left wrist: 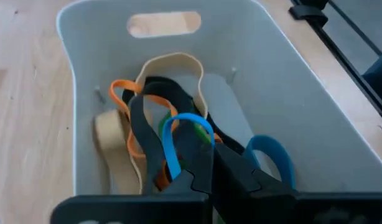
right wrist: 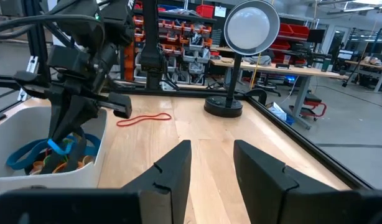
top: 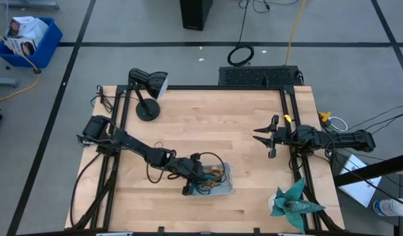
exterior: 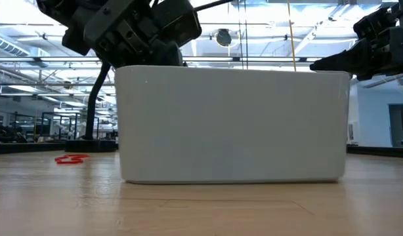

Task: Pick and place rubber bands into bin
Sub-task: Put the blue rubber band into the gray bin, then put the red rubber band into the gray bin

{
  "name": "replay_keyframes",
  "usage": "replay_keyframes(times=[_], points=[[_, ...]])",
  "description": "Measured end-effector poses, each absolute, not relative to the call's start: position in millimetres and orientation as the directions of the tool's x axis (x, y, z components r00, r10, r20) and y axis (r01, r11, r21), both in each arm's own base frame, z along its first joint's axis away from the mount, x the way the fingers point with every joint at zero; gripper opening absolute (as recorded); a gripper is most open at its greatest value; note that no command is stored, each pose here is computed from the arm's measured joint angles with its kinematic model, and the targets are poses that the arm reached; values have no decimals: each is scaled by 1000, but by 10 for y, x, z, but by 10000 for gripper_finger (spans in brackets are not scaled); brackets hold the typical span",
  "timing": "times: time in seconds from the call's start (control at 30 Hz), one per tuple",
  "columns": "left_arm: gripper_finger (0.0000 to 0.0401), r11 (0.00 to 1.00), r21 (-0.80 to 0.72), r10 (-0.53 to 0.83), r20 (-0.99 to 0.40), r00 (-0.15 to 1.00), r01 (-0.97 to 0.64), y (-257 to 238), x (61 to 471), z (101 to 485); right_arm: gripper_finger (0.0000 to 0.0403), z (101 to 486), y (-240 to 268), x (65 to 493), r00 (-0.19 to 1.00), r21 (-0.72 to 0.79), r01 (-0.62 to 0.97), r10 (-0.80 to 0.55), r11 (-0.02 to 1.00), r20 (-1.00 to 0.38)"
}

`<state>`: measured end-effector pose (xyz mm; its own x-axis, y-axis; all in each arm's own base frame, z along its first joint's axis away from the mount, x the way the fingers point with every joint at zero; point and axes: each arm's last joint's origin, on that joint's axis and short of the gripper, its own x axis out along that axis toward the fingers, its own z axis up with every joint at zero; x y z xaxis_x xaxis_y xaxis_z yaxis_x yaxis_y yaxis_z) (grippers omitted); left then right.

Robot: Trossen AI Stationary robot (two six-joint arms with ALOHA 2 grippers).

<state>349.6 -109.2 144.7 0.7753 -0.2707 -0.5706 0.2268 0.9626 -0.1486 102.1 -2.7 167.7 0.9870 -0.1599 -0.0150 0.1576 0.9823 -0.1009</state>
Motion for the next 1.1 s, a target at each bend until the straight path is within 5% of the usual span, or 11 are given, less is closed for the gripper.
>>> replay_keyframes(times=[0.4, 1.1], points=[[7, 963, -149, -268, -572, 776, 222, -1091, 3497, 1443, 116, 1677, -27, 1021, 987, -101, 158, -160, 982, -15], [141, 964, -150, -267, -571, 777, 221, -1091, 3498, 1444, 116, 1677, -27, 1021, 987, -101, 158, -160, 982, -15]])
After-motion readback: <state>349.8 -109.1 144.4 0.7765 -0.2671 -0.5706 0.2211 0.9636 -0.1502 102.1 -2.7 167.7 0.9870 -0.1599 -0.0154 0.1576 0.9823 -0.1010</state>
